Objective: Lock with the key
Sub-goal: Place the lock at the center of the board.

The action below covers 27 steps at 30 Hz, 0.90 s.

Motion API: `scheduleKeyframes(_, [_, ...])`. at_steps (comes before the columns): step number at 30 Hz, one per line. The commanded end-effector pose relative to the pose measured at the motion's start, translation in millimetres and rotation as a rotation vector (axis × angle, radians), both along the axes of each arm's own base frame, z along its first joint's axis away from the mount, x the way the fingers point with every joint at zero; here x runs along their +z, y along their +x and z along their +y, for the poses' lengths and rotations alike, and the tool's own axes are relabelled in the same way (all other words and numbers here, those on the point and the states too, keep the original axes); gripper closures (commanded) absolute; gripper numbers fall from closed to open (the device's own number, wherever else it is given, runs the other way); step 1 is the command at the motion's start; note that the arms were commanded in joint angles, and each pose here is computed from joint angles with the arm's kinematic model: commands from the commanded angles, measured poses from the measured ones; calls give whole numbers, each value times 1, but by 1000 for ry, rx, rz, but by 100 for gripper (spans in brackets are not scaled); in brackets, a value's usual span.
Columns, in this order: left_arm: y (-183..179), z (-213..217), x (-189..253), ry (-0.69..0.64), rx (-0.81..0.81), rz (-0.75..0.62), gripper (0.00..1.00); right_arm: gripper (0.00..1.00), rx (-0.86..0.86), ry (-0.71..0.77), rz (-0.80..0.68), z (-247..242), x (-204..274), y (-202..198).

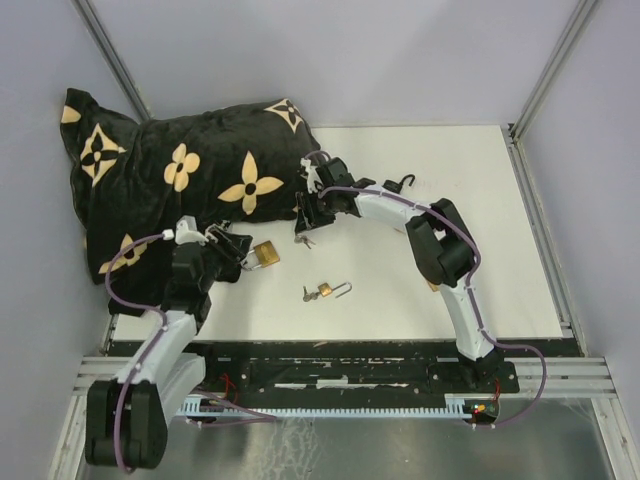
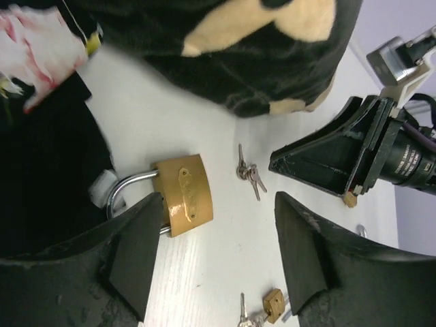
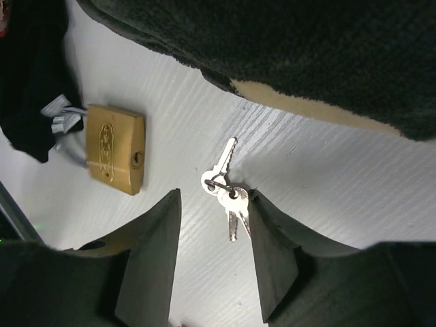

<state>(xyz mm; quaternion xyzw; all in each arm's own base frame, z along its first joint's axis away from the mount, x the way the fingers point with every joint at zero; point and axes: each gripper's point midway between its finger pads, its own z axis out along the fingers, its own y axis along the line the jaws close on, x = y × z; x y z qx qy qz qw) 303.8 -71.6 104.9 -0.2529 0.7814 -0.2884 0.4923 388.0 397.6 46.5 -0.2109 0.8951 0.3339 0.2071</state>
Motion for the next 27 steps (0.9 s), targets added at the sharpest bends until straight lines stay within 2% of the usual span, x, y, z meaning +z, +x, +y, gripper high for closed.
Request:
scheduleKeyframes(1, [-8,28,28,182,74,-51,23,45,39,13,-188,-3,61,17])
scheduleKeyframes(5, [-18,19,53,163,21,-130,13,40,167,33,-288,-21,105,-3])
scheduleKeyframes(7, [-25,-4,73,100,-92,-242,8,40,281,97,-340,-37,141,-31])
scheduleKeyframes(12, [-44,-51,95,-72,-344,-354,9,39,432,155,-362,-83,171,-86])
scheduleKeyframes(16, [-55,-75,107,-95,-477,-373,12,39,544,155,-365,-123,182,-132])
scheduleKeyframes(18, [-64,-95,109,-58,-537,-380,13,38,565,158,-363,-139,183,-150])
scheduleKeyframes(21, [-74,-128,95,105,-594,-327,13,38,553,196,-378,-159,183,-166])
scheduleKeyframes(27, [-91,-169,58,478,-718,-137,15,38,406,221,-503,-195,193,-153])
